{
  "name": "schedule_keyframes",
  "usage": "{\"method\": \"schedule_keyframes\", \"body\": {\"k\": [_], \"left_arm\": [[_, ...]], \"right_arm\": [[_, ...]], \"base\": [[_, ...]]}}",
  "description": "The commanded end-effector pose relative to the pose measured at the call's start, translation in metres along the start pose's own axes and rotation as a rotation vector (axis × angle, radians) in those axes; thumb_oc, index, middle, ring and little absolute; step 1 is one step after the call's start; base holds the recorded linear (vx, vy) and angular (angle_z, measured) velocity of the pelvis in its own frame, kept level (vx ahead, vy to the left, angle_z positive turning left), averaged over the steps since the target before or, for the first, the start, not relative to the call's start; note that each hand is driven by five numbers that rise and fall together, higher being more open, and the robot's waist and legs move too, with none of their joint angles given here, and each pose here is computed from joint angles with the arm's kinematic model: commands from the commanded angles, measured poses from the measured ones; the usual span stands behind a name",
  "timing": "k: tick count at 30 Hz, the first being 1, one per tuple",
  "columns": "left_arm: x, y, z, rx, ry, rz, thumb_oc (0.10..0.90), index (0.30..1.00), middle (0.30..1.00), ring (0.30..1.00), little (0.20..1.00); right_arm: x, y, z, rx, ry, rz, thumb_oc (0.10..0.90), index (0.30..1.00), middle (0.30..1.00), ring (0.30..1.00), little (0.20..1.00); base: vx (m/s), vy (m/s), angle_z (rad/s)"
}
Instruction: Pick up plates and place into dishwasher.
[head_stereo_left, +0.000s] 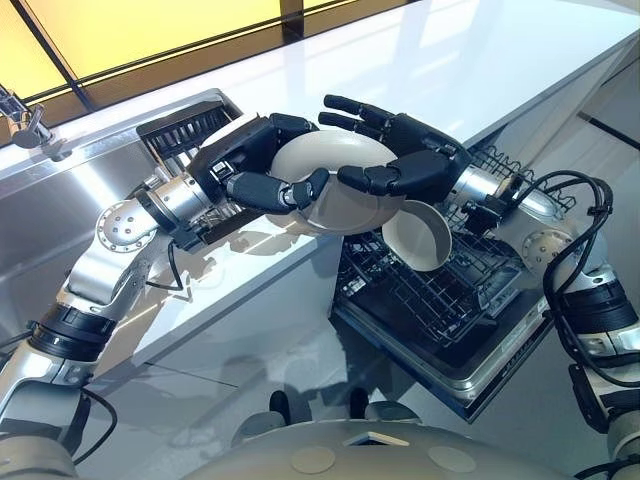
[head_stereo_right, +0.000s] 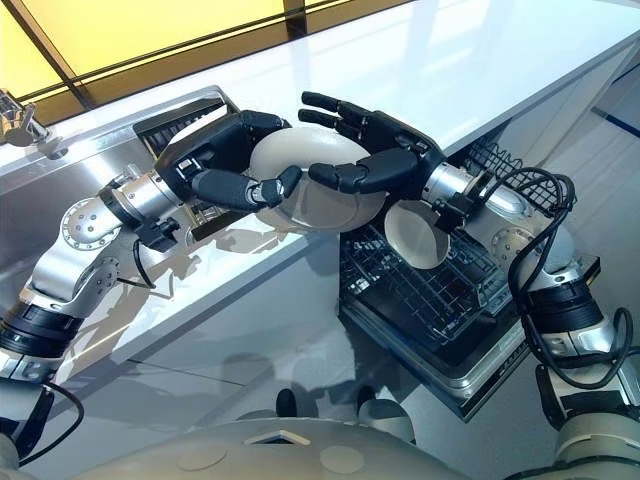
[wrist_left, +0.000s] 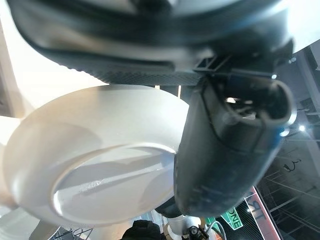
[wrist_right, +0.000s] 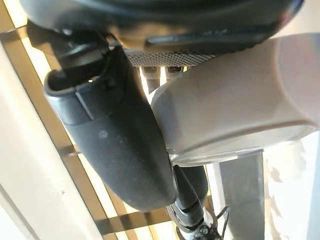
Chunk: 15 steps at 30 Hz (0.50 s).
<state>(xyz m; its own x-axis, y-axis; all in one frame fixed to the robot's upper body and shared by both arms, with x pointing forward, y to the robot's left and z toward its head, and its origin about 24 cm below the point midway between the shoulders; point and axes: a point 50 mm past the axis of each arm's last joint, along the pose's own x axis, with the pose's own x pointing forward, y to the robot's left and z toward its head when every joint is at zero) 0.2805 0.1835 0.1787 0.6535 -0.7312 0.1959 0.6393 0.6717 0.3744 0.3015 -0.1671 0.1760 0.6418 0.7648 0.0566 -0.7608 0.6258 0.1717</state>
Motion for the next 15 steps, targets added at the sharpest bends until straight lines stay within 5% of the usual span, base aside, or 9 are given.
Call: {"method": "schedule_keyframes", "body": {"k": [1, 5, 7, 8, 10, 15], "left_arm": [[0.011, 0.015, 0.045, 0.08, -0.278, 0.076, 0.1, 0.3, 0.3, 0.3, 0.2], [0.009, 0.021, 0.044, 0.095, -0.261, 0.096, 0.1, 0.3, 0.3, 0.3, 0.2], [0.009, 0.022, 0.044, 0.096, -0.259, 0.1, 0.1, 0.3, 0.3, 0.3, 0.2], [0.009, 0.023, 0.045, 0.096, -0.257, 0.103, 0.1, 0.3, 0.3, 0.3, 0.2], [0.009, 0.023, 0.046, 0.098, -0.257, 0.106, 0.1, 0.3, 0.3, 0.3, 0.2], [0.011, 0.024, 0.047, 0.099, -0.257, 0.108, 0.1, 0.3, 0.3, 0.3, 0.2]], "right_arm": [[0.013, 0.023, 0.025, 0.037, -0.135, 0.176, 0.8, 0.9, 0.9, 0.9, 0.9], [0.004, 0.019, 0.01, 0.007, -0.008, 0.188, 0.8, 0.9, 0.9, 0.9, 0.9], [0.001, 0.018, 0.007, -0.005, 0.032, 0.186, 0.685, 0.801, 0.801, 0.801, 0.785], [-0.003, 0.016, 0.002, -0.03, 0.081, 0.181, 0.435, 0.587, 0.587, 0.587, 0.535], [-0.005, 0.015, -0.004, -0.05, 0.128, 0.178, 0.1, 0.3, 0.3, 0.3, 0.2], [-0.008, 0.01, -0.007, -0.117, 0.176, 0.157, 0.1, 0.3, 0.3, 0.3, 0.2]], "base": [[-0.01, -0.035, -0.02], [-0.02, -0.039, -0.06], [-0.01, -0.032, -0.05], [-0.01, -0.031, -0.04], [-0.01, -0.021, -0.02], [-0.01, -0.012, 0.0]]}}
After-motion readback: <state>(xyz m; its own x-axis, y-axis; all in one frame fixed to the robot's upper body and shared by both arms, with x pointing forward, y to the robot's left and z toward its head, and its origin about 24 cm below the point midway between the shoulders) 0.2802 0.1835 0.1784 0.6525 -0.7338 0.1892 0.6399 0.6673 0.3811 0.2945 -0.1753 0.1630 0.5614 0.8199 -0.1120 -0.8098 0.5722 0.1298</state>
